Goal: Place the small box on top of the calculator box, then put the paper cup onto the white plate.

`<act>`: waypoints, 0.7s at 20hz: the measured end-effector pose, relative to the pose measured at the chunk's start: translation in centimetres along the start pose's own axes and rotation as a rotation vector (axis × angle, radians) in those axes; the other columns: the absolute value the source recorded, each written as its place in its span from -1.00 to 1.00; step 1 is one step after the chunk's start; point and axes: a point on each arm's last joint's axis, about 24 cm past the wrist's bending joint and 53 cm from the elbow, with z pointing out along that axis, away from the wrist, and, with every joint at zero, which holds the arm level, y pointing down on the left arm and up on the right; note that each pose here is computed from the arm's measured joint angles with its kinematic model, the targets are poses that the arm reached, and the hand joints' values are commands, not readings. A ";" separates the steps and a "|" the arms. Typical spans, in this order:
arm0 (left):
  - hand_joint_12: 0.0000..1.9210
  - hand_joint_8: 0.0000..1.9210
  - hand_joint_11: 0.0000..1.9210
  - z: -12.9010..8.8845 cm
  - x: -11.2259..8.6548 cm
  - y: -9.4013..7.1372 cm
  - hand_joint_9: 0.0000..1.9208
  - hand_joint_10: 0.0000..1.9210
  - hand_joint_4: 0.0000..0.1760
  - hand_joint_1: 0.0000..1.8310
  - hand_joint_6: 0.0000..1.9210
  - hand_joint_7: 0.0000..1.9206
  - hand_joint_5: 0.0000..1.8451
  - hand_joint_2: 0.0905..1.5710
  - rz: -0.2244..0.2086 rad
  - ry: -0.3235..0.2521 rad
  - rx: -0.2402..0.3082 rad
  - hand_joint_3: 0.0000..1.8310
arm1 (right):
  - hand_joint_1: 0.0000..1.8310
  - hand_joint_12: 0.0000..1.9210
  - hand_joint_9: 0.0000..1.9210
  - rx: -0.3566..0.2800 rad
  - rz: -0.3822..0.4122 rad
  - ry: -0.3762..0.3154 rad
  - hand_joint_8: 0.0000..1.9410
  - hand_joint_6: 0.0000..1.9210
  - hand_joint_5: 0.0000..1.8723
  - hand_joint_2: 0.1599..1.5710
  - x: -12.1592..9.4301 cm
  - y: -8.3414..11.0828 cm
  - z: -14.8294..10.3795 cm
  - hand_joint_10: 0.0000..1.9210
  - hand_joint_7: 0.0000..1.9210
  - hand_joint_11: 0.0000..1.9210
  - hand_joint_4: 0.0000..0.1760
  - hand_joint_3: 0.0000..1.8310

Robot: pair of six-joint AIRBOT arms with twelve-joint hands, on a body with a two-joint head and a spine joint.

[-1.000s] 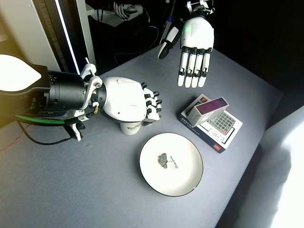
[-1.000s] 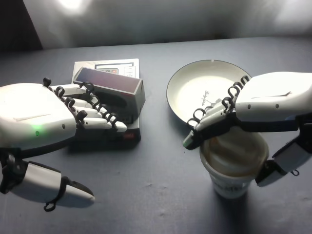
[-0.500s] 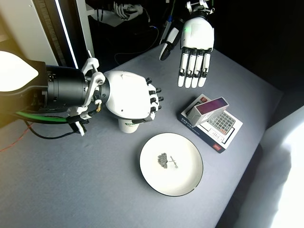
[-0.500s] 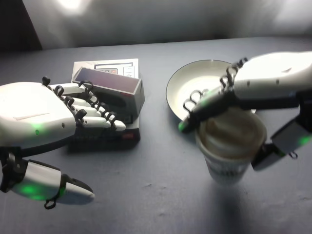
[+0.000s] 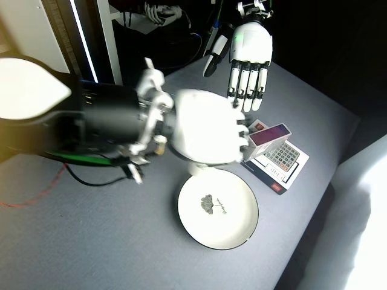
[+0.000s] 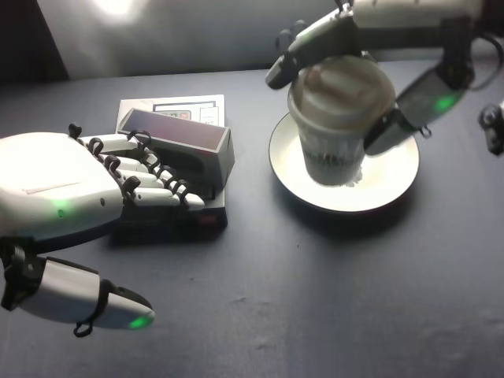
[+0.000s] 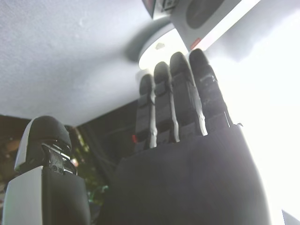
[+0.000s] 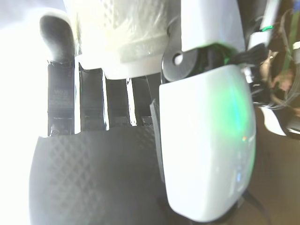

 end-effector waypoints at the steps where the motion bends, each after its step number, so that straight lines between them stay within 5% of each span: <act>1: -0.40 -1.00 -1.00 0.0 0.0 0.0 -0.68 -1.00 -1.00 -0.71 -1.00 -0.67 -0.71 0.39 0.000 0.000 0.000 -1.00 | 0.62 0.74 -0.10 0.012 -0.017 0.000 -0.04 0.18 -0.13 0.40 -0.4 -0.8 0.4 0.21 -0.06 -0.21 -1.00 -1.00; 7: -0.36 -1.00 -1.00 0.2 0.2 -0.2 -0.67 -1.00 -1.00 -0.66 -1.00 -0.67 -0.70 0.40 0.004 0.004 0.007 -1.00 | 0.61 0.79 -0.18 0.088 -0.015 -0.013 0.05 0.28 -0.19 0.43 -1.6 -5.0 2.1 0.29 -0.11 -0.25 -1.00 -1.00; 14: -0.39 -0.99 -1.00 0.2 0.1 -0.1 -0.67 -0.99 -1.00 -0.64 -0.99 -0.65 -0.69 0.42 0.005 0.004 0.005 -1.00 | 0.62 0.77 -0.10 0.077 0.024 -0.039 -0.01 0.27 -0.21 0.41 0.1 -6.2 2.9 0.19 -0.04 -0.26 -1.00 -1.00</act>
